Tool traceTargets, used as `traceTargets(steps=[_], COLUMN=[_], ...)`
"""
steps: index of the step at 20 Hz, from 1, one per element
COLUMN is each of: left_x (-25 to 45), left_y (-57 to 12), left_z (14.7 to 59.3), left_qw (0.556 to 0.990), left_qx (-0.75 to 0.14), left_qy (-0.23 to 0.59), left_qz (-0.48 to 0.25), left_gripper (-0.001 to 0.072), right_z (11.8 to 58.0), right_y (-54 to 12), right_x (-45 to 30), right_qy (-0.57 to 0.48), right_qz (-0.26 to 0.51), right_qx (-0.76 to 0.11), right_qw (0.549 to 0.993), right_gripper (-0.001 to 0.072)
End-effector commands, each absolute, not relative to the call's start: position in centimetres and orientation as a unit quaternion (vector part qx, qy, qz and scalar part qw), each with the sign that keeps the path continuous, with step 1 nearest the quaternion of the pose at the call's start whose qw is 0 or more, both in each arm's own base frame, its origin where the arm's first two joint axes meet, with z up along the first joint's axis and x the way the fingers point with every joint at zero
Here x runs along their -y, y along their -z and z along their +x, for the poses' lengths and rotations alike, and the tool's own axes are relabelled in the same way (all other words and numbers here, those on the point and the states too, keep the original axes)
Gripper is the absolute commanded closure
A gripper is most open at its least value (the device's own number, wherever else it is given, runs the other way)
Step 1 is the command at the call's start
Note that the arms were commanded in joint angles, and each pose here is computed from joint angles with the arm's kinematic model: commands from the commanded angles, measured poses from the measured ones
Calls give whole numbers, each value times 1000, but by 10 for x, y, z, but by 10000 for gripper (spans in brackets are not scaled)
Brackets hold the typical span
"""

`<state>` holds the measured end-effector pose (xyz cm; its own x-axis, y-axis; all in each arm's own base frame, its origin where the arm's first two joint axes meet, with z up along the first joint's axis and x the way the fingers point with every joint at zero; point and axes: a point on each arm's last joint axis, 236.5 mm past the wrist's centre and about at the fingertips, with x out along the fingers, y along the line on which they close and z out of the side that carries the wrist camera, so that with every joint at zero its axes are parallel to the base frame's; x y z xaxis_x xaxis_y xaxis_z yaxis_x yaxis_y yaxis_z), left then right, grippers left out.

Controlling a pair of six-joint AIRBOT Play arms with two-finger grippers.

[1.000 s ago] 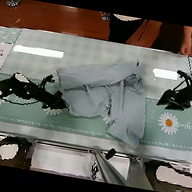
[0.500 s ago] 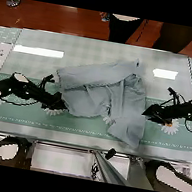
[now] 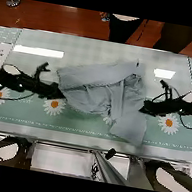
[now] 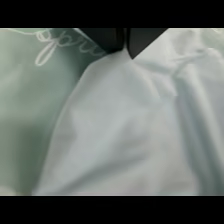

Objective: Fold the shirts.

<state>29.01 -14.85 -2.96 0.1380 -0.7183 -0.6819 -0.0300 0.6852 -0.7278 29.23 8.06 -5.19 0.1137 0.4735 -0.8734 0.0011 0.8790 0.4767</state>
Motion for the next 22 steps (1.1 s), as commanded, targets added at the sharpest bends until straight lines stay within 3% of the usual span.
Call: traceTargets(steps=[1, 4, 6, 9, 12, 16, 22], left_x=[130, 113, 104, 90, 87, 91, 66], left_y=[-100, -279, -384, -486, -534, -543, -474], left_z=[322, 307, 268, 200, 149, 119, 113], left_qw=[796, 911, 956, 982, 981, 981, 993], left_qx=[-466, -247, -99, 52, 124, 124, -37], left_qy=[280, 285, 256, 183, 138, 126, 75], left_qz=[-266, -169, -101, 5, 64, 81, 90], left_gripper=[685, 684, 684, 684, 684, 684, 684], right_z=[325, 333, 307, 252, 209, 191, 191], right_y=[-64, -247, -356, -465, -525, -530, -464], right_x=[-75, -68, -56, -42, -43, -40, -31], right_qy=[-186, -171, -137, -94, -86, -73, -61], right_qz=[116, 68, 46, 10, -10, -27, -44], right_qx=[-528, -304, -166, -31, 50, 46, -95], right_qw=[820, 935, 976, 995, 995, 996, 993], right_gripper=[691, 691, 691, 691, 691, 691, 691])
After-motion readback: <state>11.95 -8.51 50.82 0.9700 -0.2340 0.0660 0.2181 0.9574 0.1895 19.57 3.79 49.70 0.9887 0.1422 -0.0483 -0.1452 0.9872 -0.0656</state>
